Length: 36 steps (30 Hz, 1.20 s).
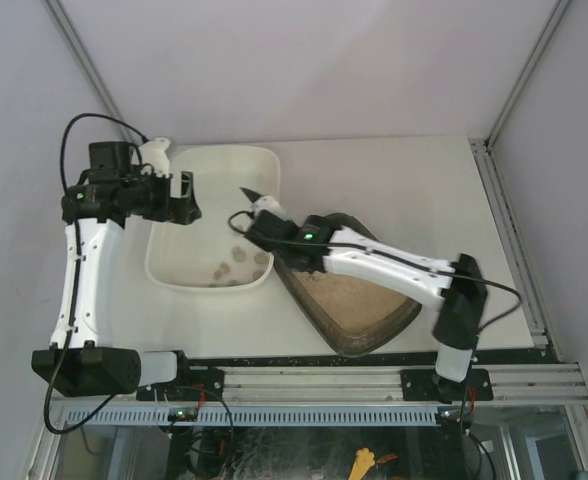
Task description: Clean the litter box
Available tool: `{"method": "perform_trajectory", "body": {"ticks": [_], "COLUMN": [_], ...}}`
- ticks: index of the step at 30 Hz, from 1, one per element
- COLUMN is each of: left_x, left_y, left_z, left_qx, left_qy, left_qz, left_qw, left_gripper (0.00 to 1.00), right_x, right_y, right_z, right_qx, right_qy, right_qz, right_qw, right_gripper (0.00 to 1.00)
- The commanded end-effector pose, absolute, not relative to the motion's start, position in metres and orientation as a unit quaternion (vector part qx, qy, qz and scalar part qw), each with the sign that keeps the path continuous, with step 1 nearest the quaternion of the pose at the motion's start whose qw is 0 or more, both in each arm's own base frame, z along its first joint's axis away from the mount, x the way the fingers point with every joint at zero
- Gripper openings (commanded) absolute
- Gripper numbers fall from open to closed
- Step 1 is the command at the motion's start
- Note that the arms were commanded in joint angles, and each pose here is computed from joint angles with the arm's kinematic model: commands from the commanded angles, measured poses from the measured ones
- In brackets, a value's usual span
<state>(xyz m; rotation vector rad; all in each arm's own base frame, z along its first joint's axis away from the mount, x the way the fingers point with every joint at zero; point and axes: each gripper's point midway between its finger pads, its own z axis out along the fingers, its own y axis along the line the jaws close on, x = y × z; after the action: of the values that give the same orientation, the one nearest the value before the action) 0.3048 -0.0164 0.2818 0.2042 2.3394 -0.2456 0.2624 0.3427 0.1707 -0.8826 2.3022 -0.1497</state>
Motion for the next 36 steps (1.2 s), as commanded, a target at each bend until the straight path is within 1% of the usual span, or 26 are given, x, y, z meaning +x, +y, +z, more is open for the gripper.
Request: {"method": "perform_trajectory", "body": {"ticks": [1, 5, 8, 10, 11, 12, 16, 17, 18, 20, 24, 27, 32, 36], "left_x": [0.311, 0.320, 0.343, 0.355, 0.354, 0.357, 0.353, 0.354, 0.344, 0.331, 0.329, 0.334, 0.349, 0.374], "left_y": [-0.074, -0.130, -0.170, -0.200, -0.215, -0.231, -0.286, -0.294, -0.308, -0.320, -0.322, -0.314, -0.303, -0.301], "left_z": [0.297, 0.296, 0.273, 0.259, 0.245, 0.244, 0.223, 0.219, 0.214, 0.201, 0.162, 0.136, 0.104, 0.101], "left_qx": [0.190, 0.283, 0.308, 0.325, 0.340, 0.357, 0.412, 0.429, 0.455, 0.497, 0.534, 0.533, 0.511, 0.486], "left_qy": [0.887, 0.862, 0.861, 0.858, 0.857, 0.849, 0.817, 0.808, 0.797, 0.783, 0.787, 0.798, 0.820, 0.832], "left_qz": [-0.164, -0.200, -0.221, -0.246, -0.262, -0.277, -0.336, -0.339, -0.341, -0.324, -0.248, -0.201, -0.150, -0.107], "left_qw": [0.387, 0.370, 0.341, 0.312, 0.286, 0.276, 0.225, 0.219, 0.205, 0.186, 0.183, 0.194, 0.207, 0.245], "left_gripper": [1.00, 1.00, 1.00, 1.00, 1.00, 1.00, 1.00, 1.00, 1.00, 1.00, 1.00, 1.00, 1.00, 1.00], "right_x": [0.244, 0.197, 0.165, 0.149, 0.143, 0.136, 0.105, 0.098, 0.094, 0.088, 0.094, 0.097, 0.094, 0.091], "right_y": [0.295, 0.263, 0.244, 0.230, 0.223, 0.218, 0.213, 0.212, 0.212, 0.205, 0.191, 0.186, 0.181, 0.183], "right_z": [0.233, 0.226, 0.224, 0.225, 0.224, 0.224, 0.215, 0.214, 0.214, 0.208, 0.215, 0.221, 0.218, 0.216], "right_qx": [-0.224, -0.170, -0.136, -0.107, -0.091, -0.076, -0.027, -0.018, -0.014, -0.010, 0.010, 0.029, 0.040, 0.034], "right_qy": [0.902, 0.928, 0.936, 0.945, 0.950, 0.955, 0.967, 0.968, 0.969, 0.972, 0.967, 0.958, 0.949, 0.945], "right_qz": [0.059, 0.168, 0.219, 0.225, 0.223, 0.222, 0.232, 0.235, 0.235, 0.224, 0.229, 0.256, 0.287, 0.299], "right_qw": [0.365, 0.287, 0.240, 0.214, 0.199, 0.183, 0.101, 0.086, 0.078, 0.073, 0.108, 0.128, 0.128, 0.127], "right_gripper": [0.00, 0.00, 0.00, 0.00, 0.00, 0.00, 0.00, 0.00, 0.00, 0.00, 0.00, 0.00, 0.00, 0.00]}}
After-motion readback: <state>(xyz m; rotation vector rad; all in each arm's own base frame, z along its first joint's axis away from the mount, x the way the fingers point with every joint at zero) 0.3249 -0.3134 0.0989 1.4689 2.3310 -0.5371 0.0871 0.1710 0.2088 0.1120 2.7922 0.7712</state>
